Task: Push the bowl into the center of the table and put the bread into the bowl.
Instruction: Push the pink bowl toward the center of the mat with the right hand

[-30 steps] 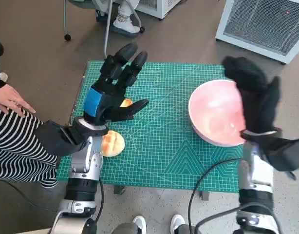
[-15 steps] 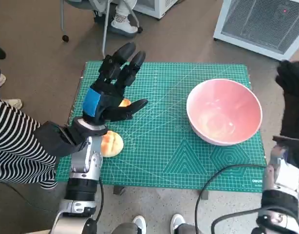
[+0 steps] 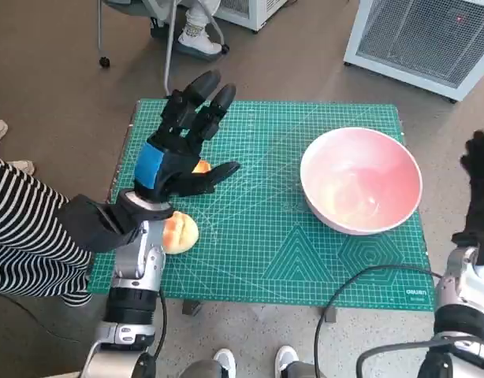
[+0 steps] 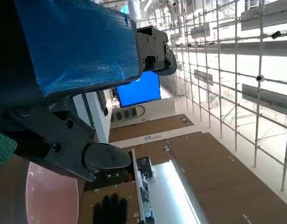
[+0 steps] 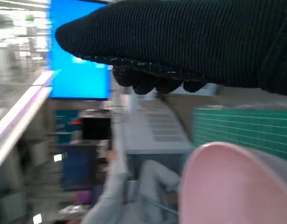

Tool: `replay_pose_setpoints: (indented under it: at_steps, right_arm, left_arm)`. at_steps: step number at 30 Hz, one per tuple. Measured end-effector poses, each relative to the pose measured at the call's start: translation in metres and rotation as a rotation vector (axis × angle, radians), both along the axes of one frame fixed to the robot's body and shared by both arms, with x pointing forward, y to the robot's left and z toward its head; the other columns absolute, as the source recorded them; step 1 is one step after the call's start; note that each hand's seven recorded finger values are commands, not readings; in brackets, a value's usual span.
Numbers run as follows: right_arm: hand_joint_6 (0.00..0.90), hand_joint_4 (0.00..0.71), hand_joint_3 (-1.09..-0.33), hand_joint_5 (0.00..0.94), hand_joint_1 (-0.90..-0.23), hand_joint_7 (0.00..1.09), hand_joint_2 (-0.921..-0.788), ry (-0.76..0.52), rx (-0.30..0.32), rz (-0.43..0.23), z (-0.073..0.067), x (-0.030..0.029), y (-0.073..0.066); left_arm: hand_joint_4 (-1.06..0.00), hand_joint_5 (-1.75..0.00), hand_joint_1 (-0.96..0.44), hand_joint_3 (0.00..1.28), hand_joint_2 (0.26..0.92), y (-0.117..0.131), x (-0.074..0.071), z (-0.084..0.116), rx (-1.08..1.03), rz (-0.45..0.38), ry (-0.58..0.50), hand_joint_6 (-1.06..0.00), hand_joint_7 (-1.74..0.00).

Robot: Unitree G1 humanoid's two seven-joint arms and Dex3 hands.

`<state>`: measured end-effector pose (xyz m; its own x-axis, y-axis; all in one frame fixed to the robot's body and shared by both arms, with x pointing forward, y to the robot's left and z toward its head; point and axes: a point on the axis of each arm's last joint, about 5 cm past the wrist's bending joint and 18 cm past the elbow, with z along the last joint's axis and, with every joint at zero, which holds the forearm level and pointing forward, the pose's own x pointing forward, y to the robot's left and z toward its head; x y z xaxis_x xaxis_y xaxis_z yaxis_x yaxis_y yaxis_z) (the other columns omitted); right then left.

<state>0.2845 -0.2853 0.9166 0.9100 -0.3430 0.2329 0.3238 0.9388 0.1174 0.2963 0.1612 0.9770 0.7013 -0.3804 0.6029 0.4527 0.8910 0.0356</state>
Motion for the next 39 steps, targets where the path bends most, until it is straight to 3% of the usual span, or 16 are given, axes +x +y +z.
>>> replay_pose_setpoints:
  at_steps: [7, 15, 24, 27, 28, 30, 39]
  right_arm:
    - [0.004, 0.124, -0.915, 0.002, -0.632, 0.4, -0.921, 0.099, 0.07, 0.012, -0.011, 0.0013, 0.006]
    - [0.069, 0.135, -0.903, 0.003, -0.639, 0.31, -0.921, 0.144, 0.189, 0.043, -0.019, 0.0082, 0.025]
    - [0.102, 0.141, -0.888, 0.004, -0.671, 0.29, -0.921, 0.158, 0.252, 0.114, -0.017, 0.0196, 0.048]
    - [0.125, 0.145, -0.859, 0.004, -0.694, 0.29, -0.921, 0.154, 0.266, 0.146, -0.016, 0.0232, 0.056]
    - [0.131, 0.151, -0.86, 0.006, -0.693, 0.29, -0.921, 0.149, 0.286, 0.186, -0.014, 0.028, 0.067]
    - [0.133, 0.152, -0.861, 0.006, -0.691, 0.29, -0.921, 0.153, 0.295, 0.202, -0.013, 0.0294, 0.07]
    - [0.135, 0.159, -0.862, 0.006, -0.684, 0.28, -0.921, 0.151, 0.351, 0.304, -0.006, 0.0406, 0.099]
  left_arm:
    - [-0.21, -0.02, -0.15, 0.32, 0.819, 0.002, 0.0, 0.0, 0.004, 0.002, -0.002, 0.0, -0.5]
    - [-0.21, -0.01, -0.15, 0.31, 0.821, 0.007, 0.0, 0.001, 0.018, 0.006, -0.007, 0.0, -0.49]
    - [-0.21, -0.01, -0.16, 0.29, 0.827, 0.012, 0.0, 0.002, 0.022, 0.019, -0.01, 0.0, -0.49]
    - [-0.21, -0.01, -0.18, 0.19, 0.879, 0.014, 0.0, 0.003, 0.023, 0.025, -0.011, 0.0, -0.49]
    - [-0.22, -0.01, -0.18, 0.16, 0.891, 0.015, 0.0, 0.003, 0.024, 0.029, -0.012, -0.01, -0.48]
    - [-0.22, -0.01, -0.19, 0.13, 0.905, 0.018, -0.001, 0.003, 0.026, 0.038, -0.016, -0.03, -0.46]
    - [-0.23, -0.01, -0.2, 0.09, 0.92, 0.023, -0.003, 0.002, 0.027, 0.068, -0.036, -0.07, -0.41]
